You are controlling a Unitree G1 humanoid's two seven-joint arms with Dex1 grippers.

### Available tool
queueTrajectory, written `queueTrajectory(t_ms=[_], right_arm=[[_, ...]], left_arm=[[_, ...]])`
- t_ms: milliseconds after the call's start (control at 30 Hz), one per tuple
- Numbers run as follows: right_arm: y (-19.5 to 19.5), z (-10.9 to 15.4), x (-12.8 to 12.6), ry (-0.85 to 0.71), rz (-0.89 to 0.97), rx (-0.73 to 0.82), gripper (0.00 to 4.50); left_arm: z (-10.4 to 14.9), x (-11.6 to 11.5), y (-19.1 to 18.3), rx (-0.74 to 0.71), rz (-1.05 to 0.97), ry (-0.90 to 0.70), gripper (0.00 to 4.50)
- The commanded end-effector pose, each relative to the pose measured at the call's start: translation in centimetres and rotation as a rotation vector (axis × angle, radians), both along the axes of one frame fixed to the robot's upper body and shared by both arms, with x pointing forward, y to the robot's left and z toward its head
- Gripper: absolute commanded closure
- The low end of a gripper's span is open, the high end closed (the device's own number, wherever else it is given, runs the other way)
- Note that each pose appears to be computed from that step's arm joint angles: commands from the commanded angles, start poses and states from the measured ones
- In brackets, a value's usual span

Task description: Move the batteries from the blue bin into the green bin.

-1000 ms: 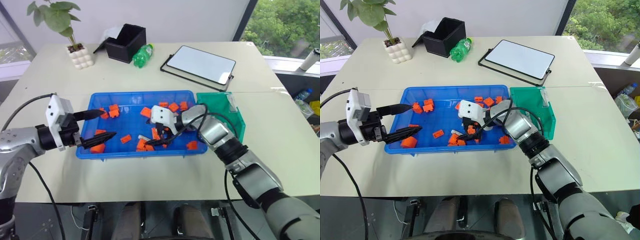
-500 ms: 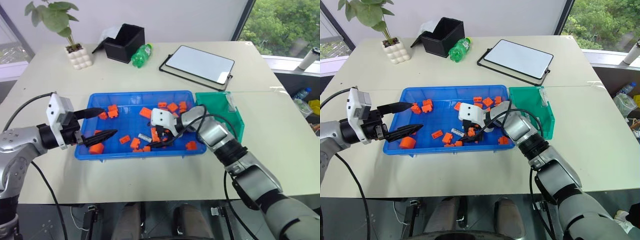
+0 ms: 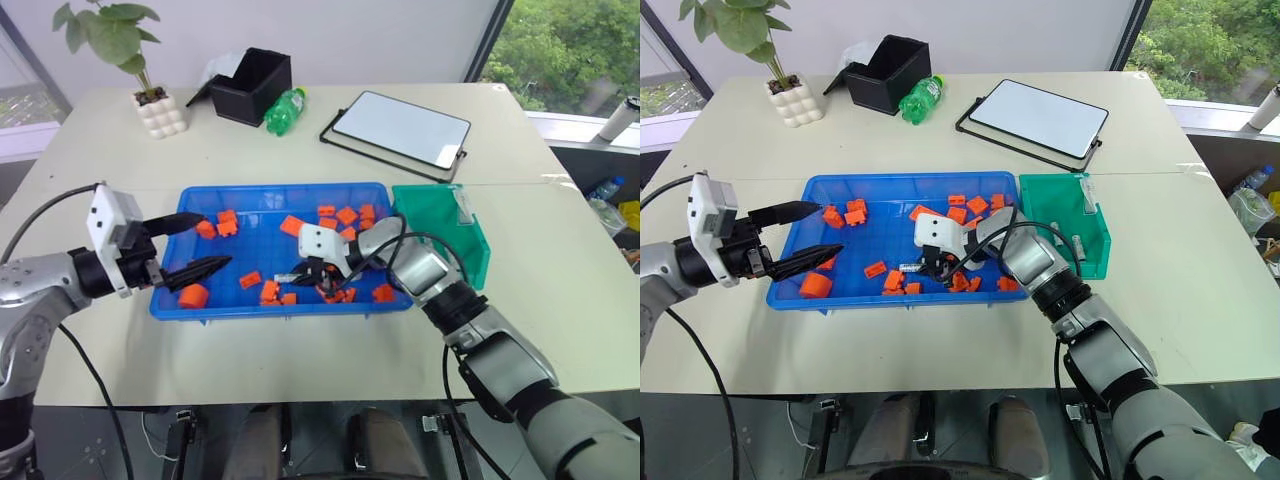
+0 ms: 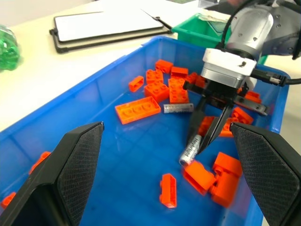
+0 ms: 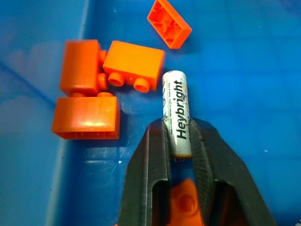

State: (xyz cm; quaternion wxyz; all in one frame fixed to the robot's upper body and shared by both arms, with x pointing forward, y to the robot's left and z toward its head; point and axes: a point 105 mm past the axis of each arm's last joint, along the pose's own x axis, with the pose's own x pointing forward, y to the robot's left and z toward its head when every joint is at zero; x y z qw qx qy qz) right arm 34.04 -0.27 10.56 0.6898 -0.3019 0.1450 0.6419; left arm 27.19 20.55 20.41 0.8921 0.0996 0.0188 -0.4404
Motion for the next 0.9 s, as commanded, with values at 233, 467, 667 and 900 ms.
queueTrajectory(t_ms=[233, 467, 667, 900], right_arm=[[0.3, 3.0, 0.8, -0.067, -0.022, 0.051, 4.43], [-2.8, 13.7, 2.7, -0.223, -0.145, 0.189, 4.43], [-9.9, 17.3, 2.9, -0.33, -0.31, 0.117, 4.43], [-16.4, 15.8, 1.1, -0.288, -0.494, 0.016, 4.43]], left_arm=[[1.5, -0.3, -0.1, 0.012, -0.013, -0.058, 0.0], [1.0, 0.1, -0.2, 0.014, -0.058, -0.033, 0.0], [1.4, 1.5, -1.0, -0.009, -0.093, -0.062, 0.0], [0.6, 3.5, -1.4, -0.034, -0.098, -0.073, 0.0]])
